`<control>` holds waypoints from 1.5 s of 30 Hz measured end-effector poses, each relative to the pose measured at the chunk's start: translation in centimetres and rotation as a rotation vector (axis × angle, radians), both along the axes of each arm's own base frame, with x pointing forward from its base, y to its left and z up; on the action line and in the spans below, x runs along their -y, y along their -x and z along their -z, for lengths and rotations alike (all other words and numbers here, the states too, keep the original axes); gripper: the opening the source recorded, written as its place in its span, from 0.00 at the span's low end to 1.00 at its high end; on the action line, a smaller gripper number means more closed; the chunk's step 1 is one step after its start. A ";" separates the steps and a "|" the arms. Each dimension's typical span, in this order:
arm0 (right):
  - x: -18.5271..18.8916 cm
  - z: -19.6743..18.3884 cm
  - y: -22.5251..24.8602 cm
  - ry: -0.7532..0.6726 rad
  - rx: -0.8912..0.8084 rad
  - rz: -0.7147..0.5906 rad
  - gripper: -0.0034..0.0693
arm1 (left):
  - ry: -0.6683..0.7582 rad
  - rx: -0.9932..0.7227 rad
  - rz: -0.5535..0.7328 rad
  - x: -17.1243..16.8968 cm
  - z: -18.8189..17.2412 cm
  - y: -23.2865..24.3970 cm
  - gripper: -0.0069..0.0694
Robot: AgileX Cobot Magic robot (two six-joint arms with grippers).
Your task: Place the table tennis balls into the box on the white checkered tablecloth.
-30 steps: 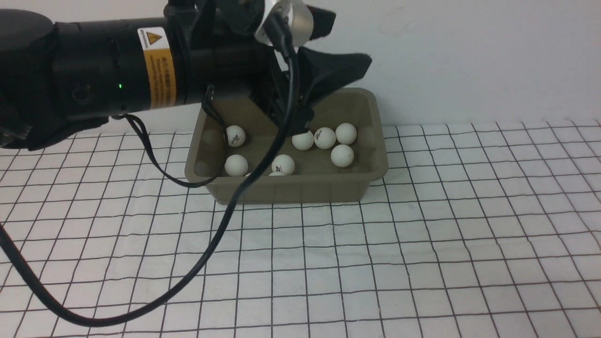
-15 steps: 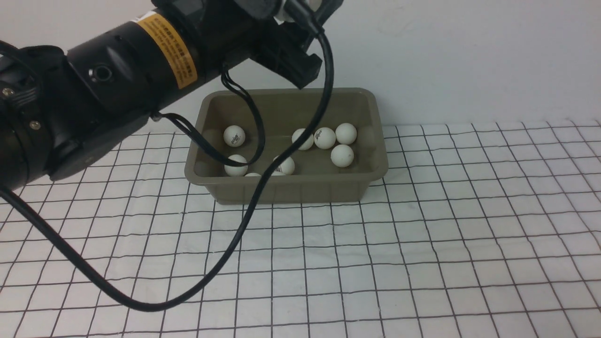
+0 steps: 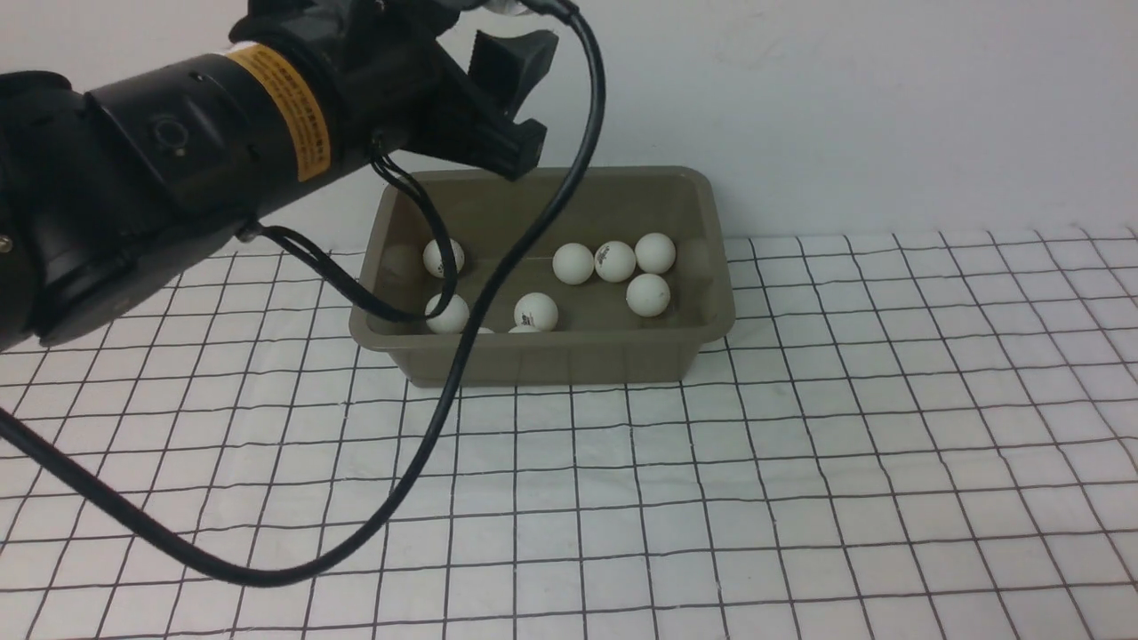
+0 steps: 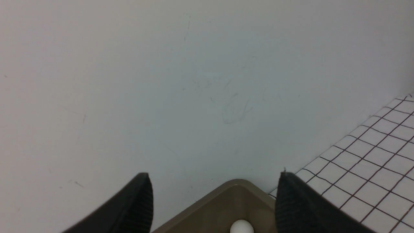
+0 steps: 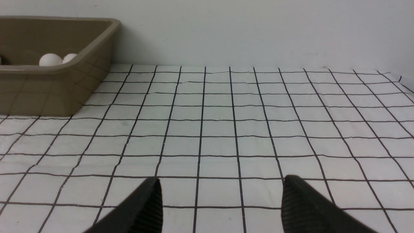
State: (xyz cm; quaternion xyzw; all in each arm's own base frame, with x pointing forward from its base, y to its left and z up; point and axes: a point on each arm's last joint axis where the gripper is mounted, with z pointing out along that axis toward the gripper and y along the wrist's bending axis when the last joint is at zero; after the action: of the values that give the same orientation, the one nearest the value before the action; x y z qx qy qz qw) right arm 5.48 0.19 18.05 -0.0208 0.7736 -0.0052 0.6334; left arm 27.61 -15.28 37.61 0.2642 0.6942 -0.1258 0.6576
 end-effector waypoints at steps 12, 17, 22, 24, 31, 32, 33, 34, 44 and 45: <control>0.0 0.0 0.0 0.000 0.000 0.000 0.67 | 0.088 0.058 -0.034 -2.1 -3.7 3.2 0.69; 0.0 0.0 0.0 0.000 0.000 0.000 0.67 | 0.057 -0.010 -0.150 -4.2 -4.6 5.2 0.69; 0.0 0.0 0.0 0.000 0.000 0.000 0.67 | -0.081 -0.087 -0.164 -5.8 -4.7 7.8 0.69; 0.0 0.0 0.0 0.000 0.000 0.000 0.67 | -0.147 -0.135 -0.129 -6.5 -4.7 9.7 0.69; 0.0 0.0 0.0 0.000 0.000 0.000 0.67 | -0.184 -0.274 -0.054 -8.5 -4.9 14.8 0.69; 0.0 0.0 0.0 0.000 0.000 0.000 0.67 | -0.177 -0.286 -0.056 -8.9 -4.9 15.5 0.69; 0.0 0.0 0.0 0.000 0.000 0.000 0.67 | -0.157 -0.312 -0.063 -9.3 -5.0 16.2 0.69; 0.0 0.0 0.0 0.000 0.000 0.000 0.67 | -0.152 -0.315 -0.065 -9.3 -5.0 16.2 0.69; 0.0 0.0 0.0 0.000 0.000 0.000 0.67 | 0.025 -0.398 -0.259 -12.5 2.4 20.0 0.69; 0.0 0.0 0.0 0.000 0.000 0.000 0.67 | 0.033 -0.395 -0.279 -12.7 3.4 20.1 0.69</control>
State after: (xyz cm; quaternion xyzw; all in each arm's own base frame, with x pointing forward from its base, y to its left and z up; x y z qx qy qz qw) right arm 5.48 0.19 18.05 -0.0208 0.7736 -0.0052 0.6334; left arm 7.47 -2.58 34.26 0.1254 0.8370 -0.0944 0.5242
